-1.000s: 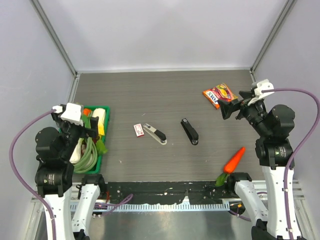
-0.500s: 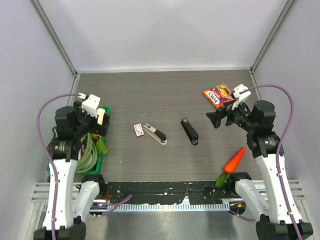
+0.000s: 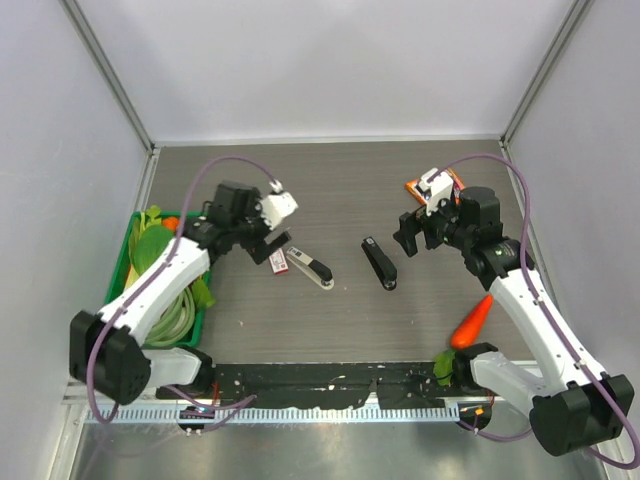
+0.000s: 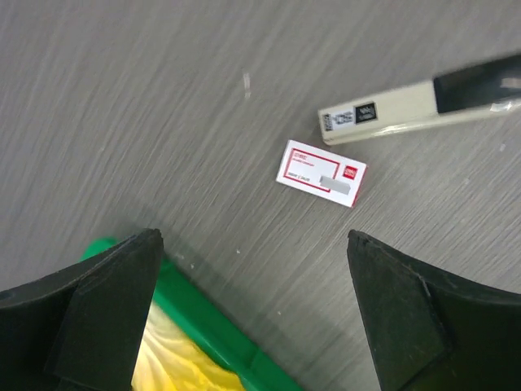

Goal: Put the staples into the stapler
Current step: Move the staple box to the center of the board.

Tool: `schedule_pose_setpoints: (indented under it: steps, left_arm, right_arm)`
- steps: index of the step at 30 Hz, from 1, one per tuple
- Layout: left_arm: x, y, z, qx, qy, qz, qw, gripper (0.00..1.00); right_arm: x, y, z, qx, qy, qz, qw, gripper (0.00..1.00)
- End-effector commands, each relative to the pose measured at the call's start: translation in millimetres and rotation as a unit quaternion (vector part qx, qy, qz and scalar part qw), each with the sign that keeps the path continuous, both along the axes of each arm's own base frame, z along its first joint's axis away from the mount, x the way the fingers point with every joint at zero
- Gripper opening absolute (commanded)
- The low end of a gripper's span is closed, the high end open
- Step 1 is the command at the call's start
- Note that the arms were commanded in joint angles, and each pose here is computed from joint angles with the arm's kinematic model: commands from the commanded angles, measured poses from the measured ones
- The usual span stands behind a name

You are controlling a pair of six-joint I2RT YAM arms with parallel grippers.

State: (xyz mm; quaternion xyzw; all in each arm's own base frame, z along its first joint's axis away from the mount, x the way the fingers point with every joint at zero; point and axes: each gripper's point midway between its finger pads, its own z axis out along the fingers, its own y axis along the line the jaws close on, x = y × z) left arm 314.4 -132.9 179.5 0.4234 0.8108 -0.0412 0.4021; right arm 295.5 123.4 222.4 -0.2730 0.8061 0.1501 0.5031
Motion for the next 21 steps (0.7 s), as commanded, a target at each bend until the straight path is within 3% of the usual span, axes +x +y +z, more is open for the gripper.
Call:
schedule_pose_setpoints:
  steps: [1,9,15,20,21]
  left_arm:
    - [23.7,-24.6,-15.9,0.127,-0.075,-0.142,0.979,1.00]
    - [30.2,-45.2,-57.0,0.188,-0.122,-0.308,0.925,1.00]
    - [10.2,-51.8,-85.5,0.199,-0.088,-0.429,0.877,1.00]
    - [8.8,-51.1,-102.2,0.190,-0.034,-0.467,0.863,0.99]
    - [10.4,-47.5,-105.0,0.191,-0.026,-0.470,0.861,0.95]
  right_arm:
    - [10.0,-3.3,7.7,-0.012,-0.026,-0.010,1.000,0.98]
    - [11.8,-3.0,-0.8,-0.018,-0.018,-0.008,1.000,0.98]
    - [15.6,-3.1,-10.9,-0.024,-0.002,-0.010,1.000,0.98]
    - [15.9,-3.9,-11.3,-0.025,-0.003,-0.012,1.000,0.98]
    - [16.0,-4.6,-11.7,-0.027,-0.003,-0.014,1.000,0.98]
